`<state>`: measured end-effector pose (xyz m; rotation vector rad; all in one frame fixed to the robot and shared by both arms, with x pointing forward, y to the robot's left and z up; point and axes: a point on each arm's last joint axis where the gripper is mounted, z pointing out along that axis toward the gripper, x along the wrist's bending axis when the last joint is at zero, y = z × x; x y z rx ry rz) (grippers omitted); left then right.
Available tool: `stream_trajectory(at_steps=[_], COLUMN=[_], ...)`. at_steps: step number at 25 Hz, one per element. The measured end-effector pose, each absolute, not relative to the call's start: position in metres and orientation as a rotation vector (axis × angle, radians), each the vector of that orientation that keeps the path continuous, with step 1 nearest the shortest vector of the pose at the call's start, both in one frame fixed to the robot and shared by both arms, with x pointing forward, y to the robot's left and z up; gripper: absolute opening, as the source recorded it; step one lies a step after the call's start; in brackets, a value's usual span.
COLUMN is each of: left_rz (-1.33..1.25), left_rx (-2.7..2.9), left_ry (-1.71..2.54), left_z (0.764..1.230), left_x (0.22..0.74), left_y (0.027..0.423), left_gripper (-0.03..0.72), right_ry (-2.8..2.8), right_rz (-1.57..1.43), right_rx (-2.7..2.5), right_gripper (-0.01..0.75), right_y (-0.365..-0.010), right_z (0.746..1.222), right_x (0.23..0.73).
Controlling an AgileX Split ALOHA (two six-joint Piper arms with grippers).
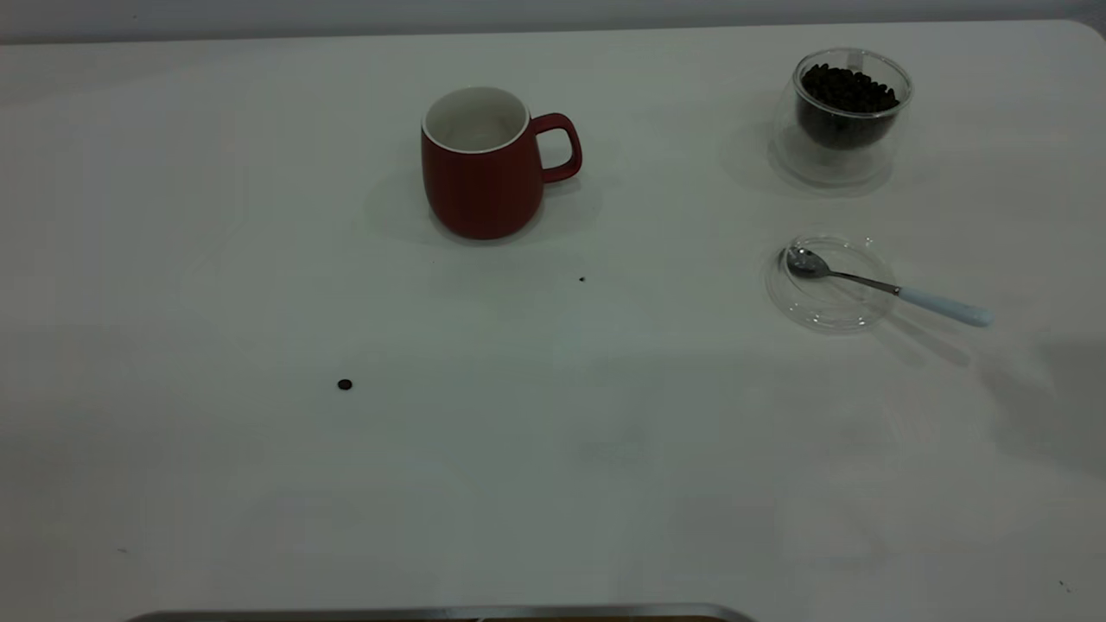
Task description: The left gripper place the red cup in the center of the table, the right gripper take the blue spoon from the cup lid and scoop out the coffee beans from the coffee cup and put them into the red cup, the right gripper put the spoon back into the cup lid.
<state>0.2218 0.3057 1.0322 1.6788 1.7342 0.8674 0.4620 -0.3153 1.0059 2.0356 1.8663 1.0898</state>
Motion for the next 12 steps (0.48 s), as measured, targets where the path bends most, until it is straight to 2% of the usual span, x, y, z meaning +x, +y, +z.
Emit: stream_trajectory(at_steps=[5,12], left_rz=[0.867,0.867], left_rx=[1.679,1.679], left_ry=[1.734,1.734], left_z=[1.032,1.032], left_x=[0.222,0.222], left_y=[0.306,0.306], left_gripper=[0.587,0.587], right_ry=[1.93,1.807], right_rz=[0.996,0.866], right_rx=[1.849,1.696], right_gripper=[0.55,0.55], right_y=[-0.303,-0.299], right_z=[1.051,1.077], right_x=[0.403,0.34])
